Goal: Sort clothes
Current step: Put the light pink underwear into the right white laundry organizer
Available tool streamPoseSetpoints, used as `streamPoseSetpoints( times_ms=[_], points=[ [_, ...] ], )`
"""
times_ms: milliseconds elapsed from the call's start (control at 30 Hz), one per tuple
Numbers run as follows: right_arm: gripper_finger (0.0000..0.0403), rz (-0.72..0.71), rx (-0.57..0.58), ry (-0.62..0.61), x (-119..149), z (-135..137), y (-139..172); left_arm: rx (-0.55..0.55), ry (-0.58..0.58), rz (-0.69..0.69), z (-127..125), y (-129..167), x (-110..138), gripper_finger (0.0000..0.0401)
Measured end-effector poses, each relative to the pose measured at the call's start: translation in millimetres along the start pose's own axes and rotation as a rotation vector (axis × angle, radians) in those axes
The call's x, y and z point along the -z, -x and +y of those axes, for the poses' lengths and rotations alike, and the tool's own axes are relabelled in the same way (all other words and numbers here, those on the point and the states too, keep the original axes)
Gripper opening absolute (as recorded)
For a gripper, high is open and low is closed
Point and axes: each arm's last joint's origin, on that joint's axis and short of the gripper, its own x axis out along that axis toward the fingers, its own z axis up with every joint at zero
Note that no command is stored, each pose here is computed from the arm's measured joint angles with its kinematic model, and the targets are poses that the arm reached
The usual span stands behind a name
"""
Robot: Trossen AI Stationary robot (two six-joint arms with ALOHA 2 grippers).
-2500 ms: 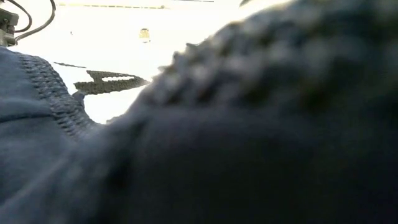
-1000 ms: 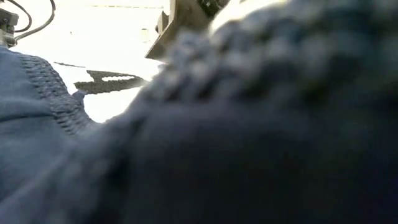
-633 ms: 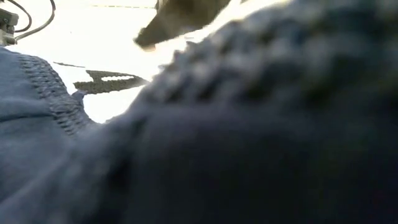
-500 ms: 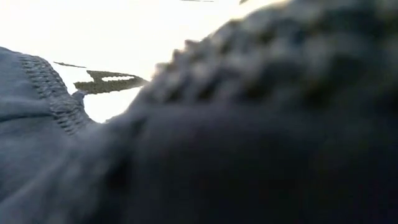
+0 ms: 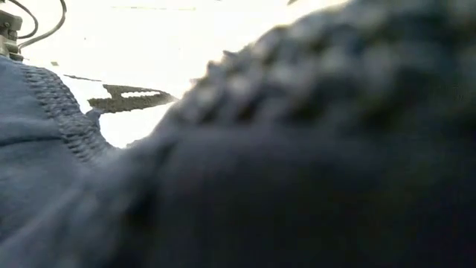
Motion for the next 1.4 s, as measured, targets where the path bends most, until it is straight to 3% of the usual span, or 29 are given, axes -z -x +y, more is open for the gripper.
streamPoseSetpoints(
  times_ms=[100,233,533,767,1067,1400],
  points=[
    [0.0000,0.064,0.131,-0.002,3,-22,7,0.000,0.000,0.000,0,0,0,0.0275],
    [0.0000,0.108,0.223,-0.027,7,-47,18,0.000,0.000,0.000,0,0,0,0.0275],
    [0.0000,0.114,0.248,-0.090,18,-81,38,0.000,0.000,0.000,0,0,0,0.0275],
    [0.0000,0.079,0.193,-0.163,20,-86,50,0.000,0.000,0.000,0,0,0,0.0275],
    [0.0000,0.001,0.085,-0.132,12,-75,68,0.000,0.000,0.000,0,0,0,0.0275],
    [0.0000,-0.014,-0.026,-0.191,22,-80,95,0.000,0.000,0.000,0,0,0,0.0275]
  ],
)
